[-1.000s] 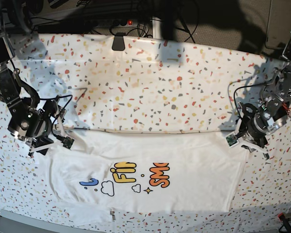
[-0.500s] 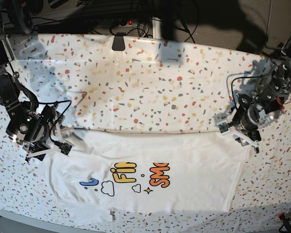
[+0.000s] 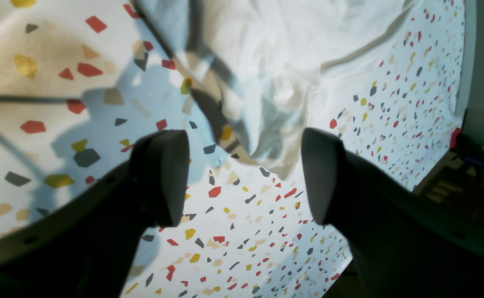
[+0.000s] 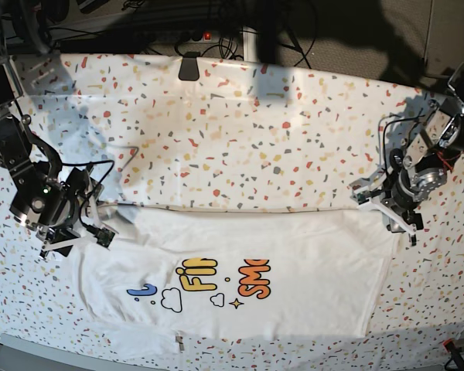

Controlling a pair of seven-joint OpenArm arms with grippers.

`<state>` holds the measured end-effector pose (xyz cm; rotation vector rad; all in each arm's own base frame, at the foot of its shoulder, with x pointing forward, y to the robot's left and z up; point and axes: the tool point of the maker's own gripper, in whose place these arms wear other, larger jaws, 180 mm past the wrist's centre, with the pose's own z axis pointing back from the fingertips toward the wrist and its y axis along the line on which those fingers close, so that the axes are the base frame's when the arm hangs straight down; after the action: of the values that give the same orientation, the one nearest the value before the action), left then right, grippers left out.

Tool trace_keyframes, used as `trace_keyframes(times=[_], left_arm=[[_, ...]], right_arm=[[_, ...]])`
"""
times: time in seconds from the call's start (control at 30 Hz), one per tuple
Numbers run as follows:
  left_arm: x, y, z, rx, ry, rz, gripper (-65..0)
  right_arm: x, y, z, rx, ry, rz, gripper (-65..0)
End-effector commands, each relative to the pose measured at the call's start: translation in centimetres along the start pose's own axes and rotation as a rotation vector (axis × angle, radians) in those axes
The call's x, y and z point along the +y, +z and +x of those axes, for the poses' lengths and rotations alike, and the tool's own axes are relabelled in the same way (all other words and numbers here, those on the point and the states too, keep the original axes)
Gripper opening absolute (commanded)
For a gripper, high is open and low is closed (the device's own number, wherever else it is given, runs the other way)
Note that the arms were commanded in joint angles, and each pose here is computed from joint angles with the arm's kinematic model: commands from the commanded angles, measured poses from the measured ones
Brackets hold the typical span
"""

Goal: Fold the T-shirt properly
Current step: 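Grasp the folded edge of the shirt again with both grippers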

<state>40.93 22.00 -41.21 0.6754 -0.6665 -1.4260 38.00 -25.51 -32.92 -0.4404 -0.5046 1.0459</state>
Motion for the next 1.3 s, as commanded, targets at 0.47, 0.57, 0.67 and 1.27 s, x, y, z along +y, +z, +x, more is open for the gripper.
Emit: trace_keyframes(times=[0.47,0.57,0.67,1.27], left_arm=[[2.0,-0.4,2.8,-0.072,0.033,0.059,-65.0],[2.0,-0.5,2.8,-0.049,0.038,0.059,-65.0],[2.1,-0.5,2.8,-0.045,0.039,0.061,-65.0],[2.7,-0.5,2.9,-0.047,0.039,0.071,-65.0]], right_arm=[[-2.3,0.8,-0.2,0.007,0.017,-0.062,-23.0],[-1.5,0.3,0.0,-0.025,0.049,-0.016,-23.0],[-2.0,-0.7,-0.7,-0.027,0.07,-0.04,-23.0],[-2.3,-3.8,-3.3,0.0,0.076,-0.042,-39.9]])
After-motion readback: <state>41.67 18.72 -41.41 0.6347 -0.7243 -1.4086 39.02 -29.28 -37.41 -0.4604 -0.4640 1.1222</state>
